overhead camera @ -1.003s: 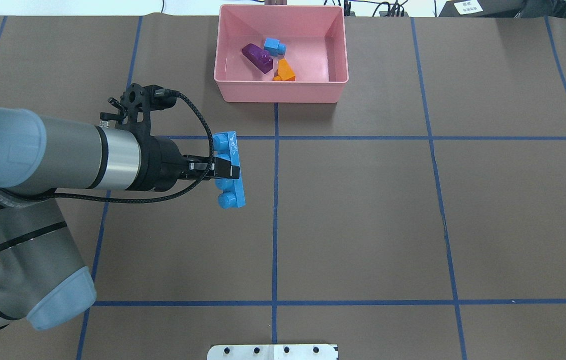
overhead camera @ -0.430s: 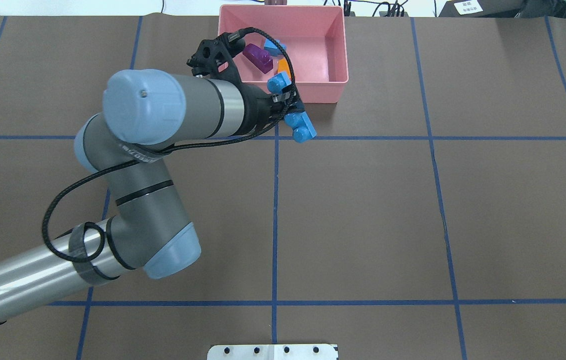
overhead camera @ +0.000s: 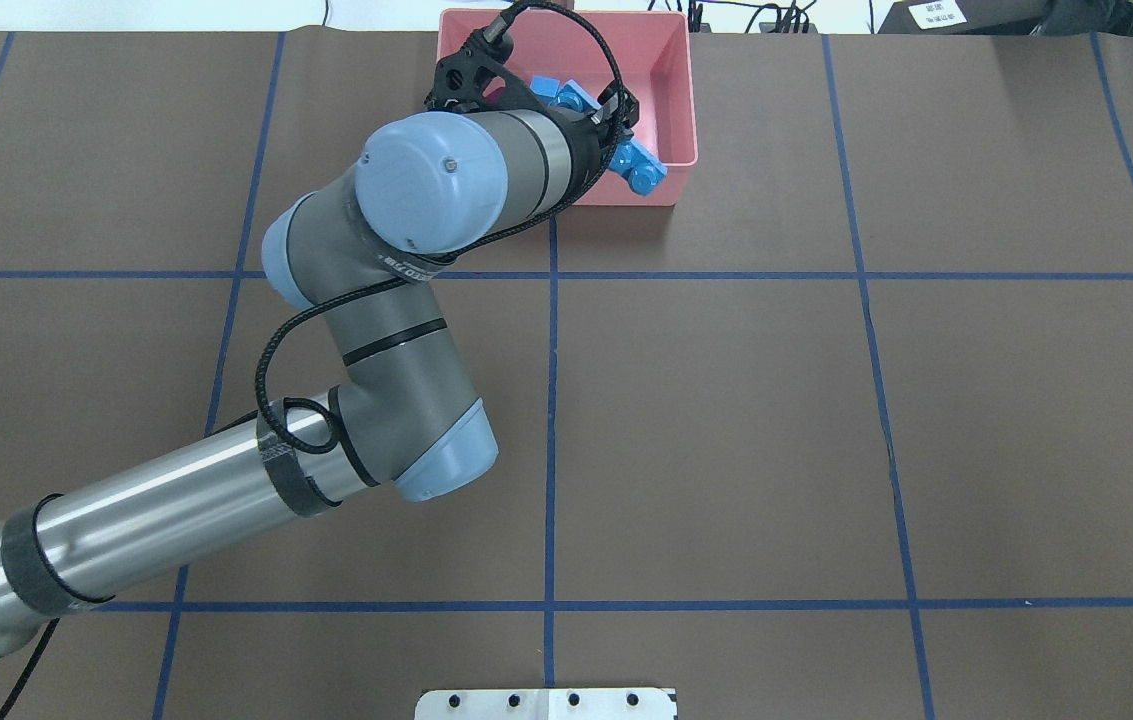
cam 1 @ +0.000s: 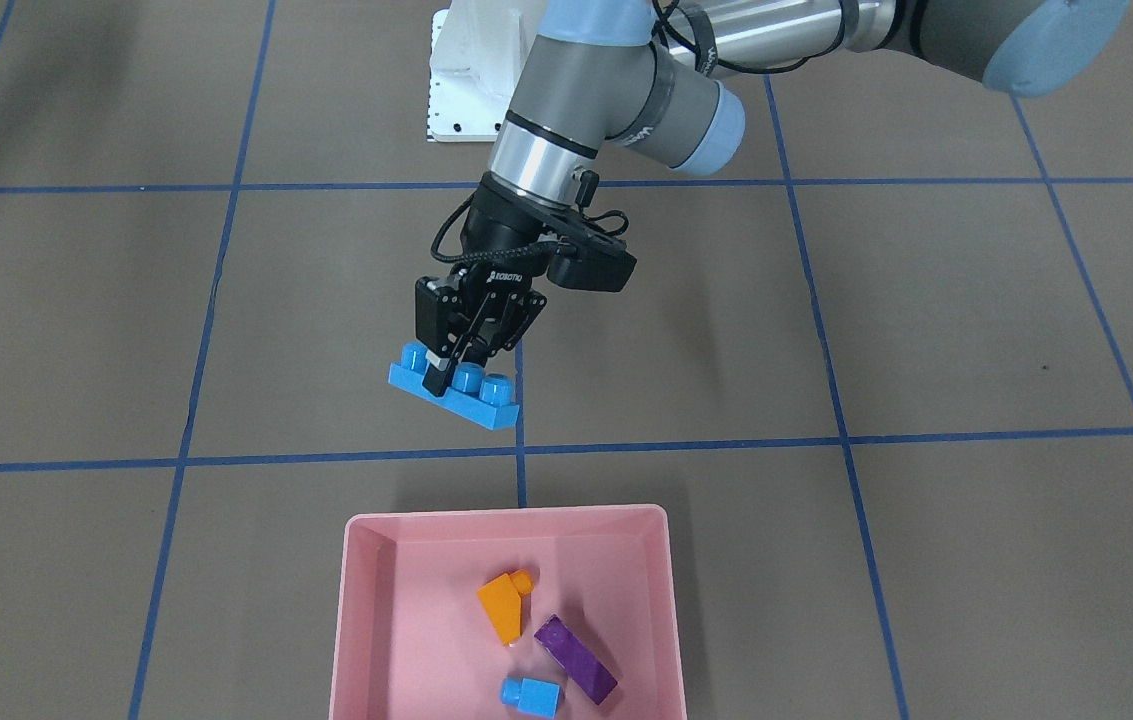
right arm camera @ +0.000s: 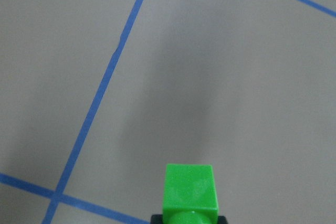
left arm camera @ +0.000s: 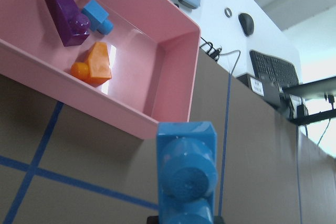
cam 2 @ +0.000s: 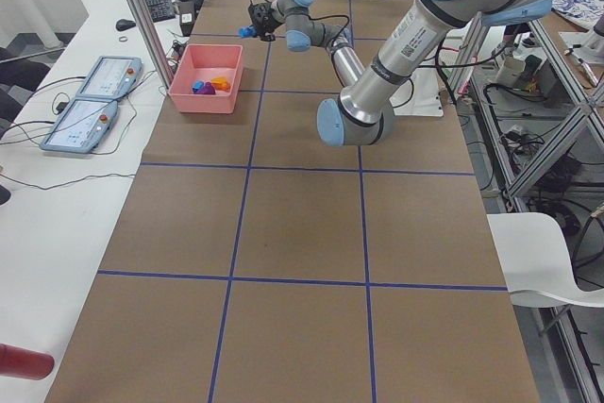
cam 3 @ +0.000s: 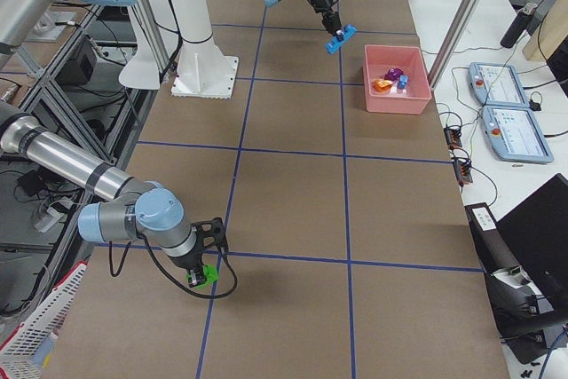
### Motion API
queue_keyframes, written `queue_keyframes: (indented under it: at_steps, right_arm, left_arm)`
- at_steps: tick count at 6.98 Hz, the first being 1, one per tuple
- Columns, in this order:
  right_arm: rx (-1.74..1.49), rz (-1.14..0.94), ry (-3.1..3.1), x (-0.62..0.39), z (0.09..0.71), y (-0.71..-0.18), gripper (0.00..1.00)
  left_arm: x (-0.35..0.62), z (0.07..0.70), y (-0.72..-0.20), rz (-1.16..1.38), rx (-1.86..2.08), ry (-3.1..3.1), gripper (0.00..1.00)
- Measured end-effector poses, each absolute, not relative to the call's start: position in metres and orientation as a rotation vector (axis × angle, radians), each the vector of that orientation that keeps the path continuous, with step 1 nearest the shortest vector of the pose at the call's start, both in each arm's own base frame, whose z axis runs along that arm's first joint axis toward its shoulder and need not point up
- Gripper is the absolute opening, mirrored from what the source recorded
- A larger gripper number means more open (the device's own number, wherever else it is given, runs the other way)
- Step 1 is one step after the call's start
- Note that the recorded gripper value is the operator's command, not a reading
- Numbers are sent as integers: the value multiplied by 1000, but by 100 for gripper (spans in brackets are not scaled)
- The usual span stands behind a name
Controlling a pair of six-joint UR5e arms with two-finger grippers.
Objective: Put all blocks into box
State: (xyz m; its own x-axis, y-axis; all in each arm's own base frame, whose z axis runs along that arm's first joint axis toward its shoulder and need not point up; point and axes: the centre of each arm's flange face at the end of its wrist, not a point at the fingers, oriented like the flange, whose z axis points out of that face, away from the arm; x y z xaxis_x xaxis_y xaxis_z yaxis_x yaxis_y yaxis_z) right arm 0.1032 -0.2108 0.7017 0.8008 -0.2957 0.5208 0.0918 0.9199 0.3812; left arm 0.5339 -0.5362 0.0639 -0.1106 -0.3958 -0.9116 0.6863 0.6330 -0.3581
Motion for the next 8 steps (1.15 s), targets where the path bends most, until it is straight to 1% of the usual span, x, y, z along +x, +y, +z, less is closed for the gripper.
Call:
queue_keyframes:
  at_steps: [2,4,5,6,8]
  right_arm:
    - [451,-177,-604,123,676,-240,0]
    - [531,-180,-648,131,652,-270,0]
    - [559,-184,-654,135,642,-282,0]
    - [577,-188,-654,138,634,-295,0]
    - [584,-189,-654,147,616,-329,0]
  left_arm:
    - [547,89,-595,-1164,231,1328,0]
    - [540,115,-649,-1279,268,1232,0]
    - [533,126,-669,-1308,284,1195,32]
    - [527,132,-682,-1325,292,1173,99]
    - [527,128,-687,-1291,264,1146,100]
